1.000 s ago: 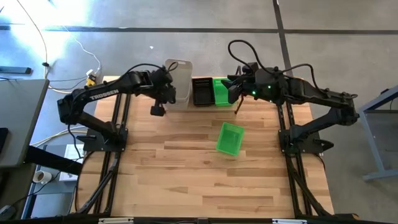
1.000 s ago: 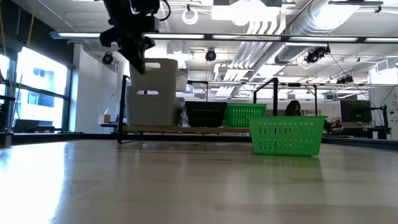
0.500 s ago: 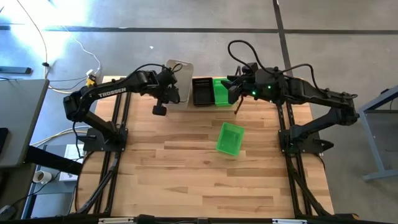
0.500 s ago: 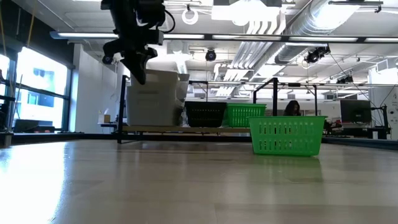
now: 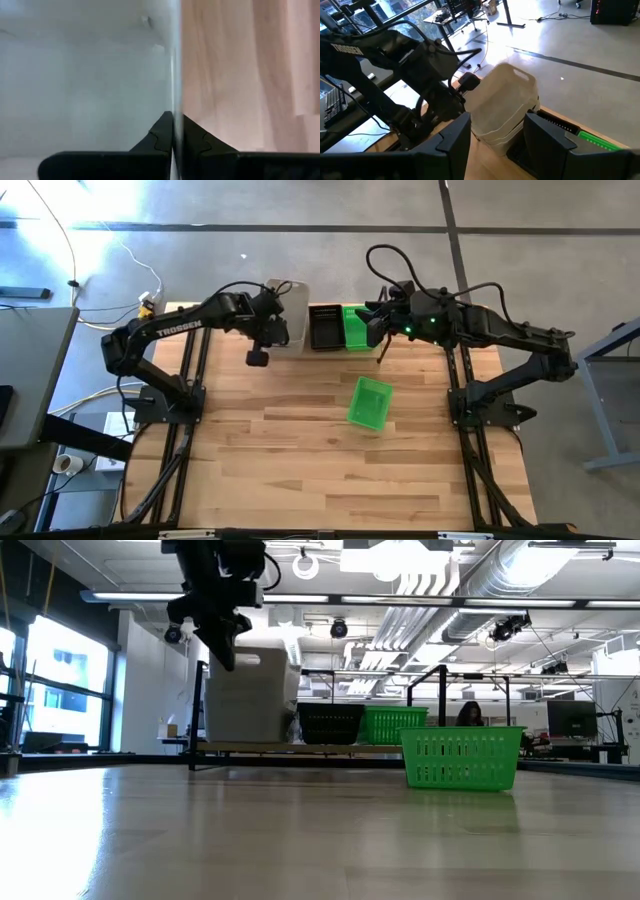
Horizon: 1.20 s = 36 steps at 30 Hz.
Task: Stack baskets on shelf by color
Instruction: Stack the gray bin on the gray bins on the shelf
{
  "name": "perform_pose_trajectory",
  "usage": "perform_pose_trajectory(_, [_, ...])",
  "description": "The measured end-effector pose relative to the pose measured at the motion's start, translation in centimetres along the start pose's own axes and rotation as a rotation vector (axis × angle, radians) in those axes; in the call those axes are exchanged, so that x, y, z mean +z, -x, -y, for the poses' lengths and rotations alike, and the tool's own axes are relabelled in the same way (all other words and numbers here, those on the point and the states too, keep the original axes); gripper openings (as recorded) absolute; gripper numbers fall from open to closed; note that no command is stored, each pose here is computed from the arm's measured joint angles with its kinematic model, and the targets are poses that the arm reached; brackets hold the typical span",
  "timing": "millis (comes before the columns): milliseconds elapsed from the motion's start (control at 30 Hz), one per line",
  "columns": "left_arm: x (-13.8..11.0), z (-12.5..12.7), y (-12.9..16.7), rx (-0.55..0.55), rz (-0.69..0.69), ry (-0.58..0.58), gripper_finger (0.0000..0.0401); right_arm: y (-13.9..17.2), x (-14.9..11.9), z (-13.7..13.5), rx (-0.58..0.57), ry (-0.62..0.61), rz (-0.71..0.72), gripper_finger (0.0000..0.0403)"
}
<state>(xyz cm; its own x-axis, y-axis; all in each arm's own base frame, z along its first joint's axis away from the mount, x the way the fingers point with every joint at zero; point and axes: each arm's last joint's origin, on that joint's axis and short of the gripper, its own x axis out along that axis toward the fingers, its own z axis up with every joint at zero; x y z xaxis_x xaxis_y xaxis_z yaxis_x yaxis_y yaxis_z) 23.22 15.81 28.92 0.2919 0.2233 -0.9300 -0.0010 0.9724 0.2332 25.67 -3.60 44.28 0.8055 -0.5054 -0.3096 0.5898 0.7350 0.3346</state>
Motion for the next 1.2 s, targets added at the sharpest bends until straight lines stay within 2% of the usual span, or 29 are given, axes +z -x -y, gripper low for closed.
perform_pose_trajectory(133, [0.6, -0.4, 1.3, -0.017, 0.054, 0.031, 0.0000, 0.0, 0.0, 0.0, 0.000, -0.001, 0.000, 0.0167])
perform_pose_trajectory(233, [0.6, -0.4, 1.8, -0.014, 0.042, 0.031, 0.0000, 0.0, 0.0, 0.0, 0.000, -0.004, 0.000, 0.0167])
perform_pose_trajectory(833, [0.9, -0.8, 0.4, -0.027, 0.011, 0.088, 0.0005, 0.0, 0.0, -0.1, 0.018, -0.007, -0.010, 0.0167])
perform_pose_trajectory(1000, [0.9, -1.0, 0.4, -0.018, 0.014, 0.091, 0.0027, 0.0, 0.0, -0.1, 0.017, -0.008, -0.010, 0.0167])
perform_pose_trajectory(1200, [0.8, -1.3, 0.4, 0.026, -0.005, 0.107, 0.0078, 0.0, 0.0, -0.1, 0.020, -0.008, -0.012, 0.0167])
